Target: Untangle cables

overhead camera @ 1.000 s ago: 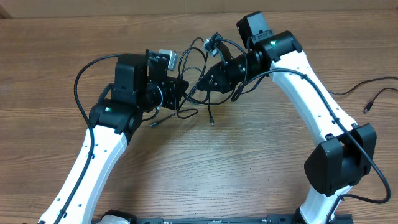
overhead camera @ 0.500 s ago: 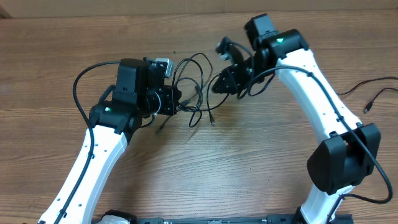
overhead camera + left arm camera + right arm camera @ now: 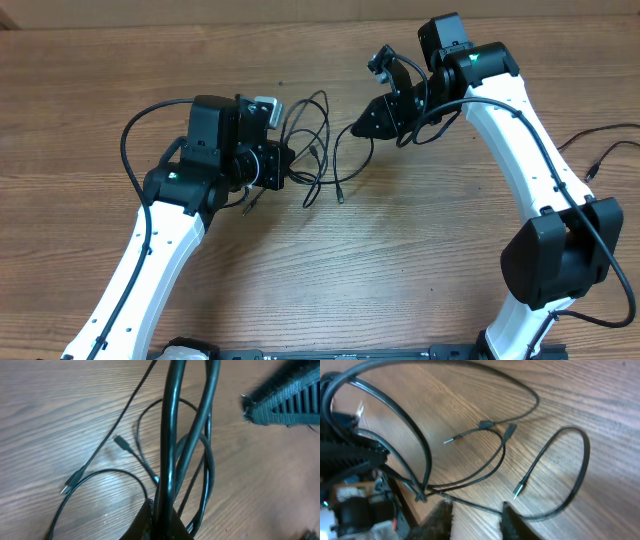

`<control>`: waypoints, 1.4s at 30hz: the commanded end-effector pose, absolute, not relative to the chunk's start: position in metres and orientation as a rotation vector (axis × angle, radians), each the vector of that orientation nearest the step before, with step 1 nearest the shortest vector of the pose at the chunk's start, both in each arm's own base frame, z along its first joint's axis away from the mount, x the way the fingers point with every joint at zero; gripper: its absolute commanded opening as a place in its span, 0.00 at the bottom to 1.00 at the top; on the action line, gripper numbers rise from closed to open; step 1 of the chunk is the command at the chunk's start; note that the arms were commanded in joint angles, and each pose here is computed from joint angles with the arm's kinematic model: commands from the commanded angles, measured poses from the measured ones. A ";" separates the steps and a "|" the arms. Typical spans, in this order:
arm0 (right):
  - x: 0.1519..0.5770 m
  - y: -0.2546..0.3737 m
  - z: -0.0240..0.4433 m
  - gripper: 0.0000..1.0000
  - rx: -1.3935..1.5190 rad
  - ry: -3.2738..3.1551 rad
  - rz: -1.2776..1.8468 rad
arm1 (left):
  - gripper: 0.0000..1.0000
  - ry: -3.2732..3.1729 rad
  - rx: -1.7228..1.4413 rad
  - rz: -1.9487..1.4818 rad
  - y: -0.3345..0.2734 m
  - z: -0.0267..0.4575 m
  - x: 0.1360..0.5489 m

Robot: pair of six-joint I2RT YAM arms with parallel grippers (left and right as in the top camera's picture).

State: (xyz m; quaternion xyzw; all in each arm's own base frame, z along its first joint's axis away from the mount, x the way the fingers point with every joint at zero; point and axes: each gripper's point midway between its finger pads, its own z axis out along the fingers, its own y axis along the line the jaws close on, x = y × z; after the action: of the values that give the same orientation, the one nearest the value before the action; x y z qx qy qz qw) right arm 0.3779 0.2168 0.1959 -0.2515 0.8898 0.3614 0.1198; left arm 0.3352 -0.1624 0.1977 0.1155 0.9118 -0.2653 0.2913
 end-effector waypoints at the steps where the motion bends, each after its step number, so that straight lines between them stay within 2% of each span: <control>1: 0.376 0.220 0.218 0.56 -0.751 2.535 1.061 | 0.04 2.328 0.515 -0.752 -0.173 0.216 0.327; 2: 0.376 0.219 0.218 0.65 -0.749 2.536 1.060 | 0.04 2.321 0.539 -0.742 -0.173 0.216 0.327; 4: 0.377 0.219 0.218 0.76 -0.749 2.535 1.061 | 0.04 2.297 0.602 -0.715 -0.173 0.216 0.327; 10: 0.383 0.221 0.221 0.83 -0.778 2.484 1.047 | 0.04 2.204 0.811 -0.617 -0.173 0.215 0.327; 15: 0.392 0.230 0.233 0.85 -0.806 2.384 1.096 | 0.05 2.199 0.826 -0.589 -0.171 0.214 0.328; 17: 0.395 0.233 0.238 0.87 -0.815 2.350 1.107 | 0.17 2.203 0.822 -0.582 -0.170 0.214 0.329; 18: 0.396 0.234 0.239 0.87 -0.819 2.338 1.107 | 0.29 2.204 0.820 -0.583 -0.170 0.214 0.329; 19: 0.397 0.234 0.239 0.88 -0.820 2.334 1.105 | 0.50 2.207 0.814 -0.585 -0.170 0.214 0.329; 20: 0.397 0.234 0.239 0.88 -0.821 2.331 1.104 | 0.59 2.209 0.810 -0.588 -0.170 0.214 0.329; 22: 0.397 0.234 0.239 0.90 -0.821 2.331 1.103 | 0.54 2.207 0.811 -0.593 -0.170 0.214 0.328; 25: 0.397 0.234 0.239 0.91 -0.821 2.332 1.103 | 0.52 2.206 0.812 -0.592 -0.170 0.214 0.329; 30: 0.396 0.234 0.239 0.92 -0.820 2.337 1.105 | 0.44 2.202 0.812 -0.591 -0.170 0.215 0.329; 33: 0.396 0.234 0.239 0.92 -0.819 2.340 1.106 | 0.31 2.203 0.812 -0.591 -0.170 0.215 0.329; 34: 0.396 0.233 0.238 0.93 -0.818 2.343 1.105 | 0.30 2.203 0.811 -0.591 -0.170 0.215 0.329; 36: 0.395 0.231 0.234 0.96 -0.809 2.372 1.083 | 0.41 2.206 0.811 -0.591 -0.170 0.214 0.329; 42: 0.383 0.213 0.213 0.98 -0.762 2.541 0.976 | 0.48 2.341 0.761 -0.488 -0.152 0.193 0.323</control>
State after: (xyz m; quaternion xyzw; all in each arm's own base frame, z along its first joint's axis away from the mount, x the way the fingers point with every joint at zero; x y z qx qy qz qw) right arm 0.3891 0.2231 0.2033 -0.2651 0.8765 0.3722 0.1517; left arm 0.3223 -0.1669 0.1932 0.3027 0.8714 -0.2247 0.3140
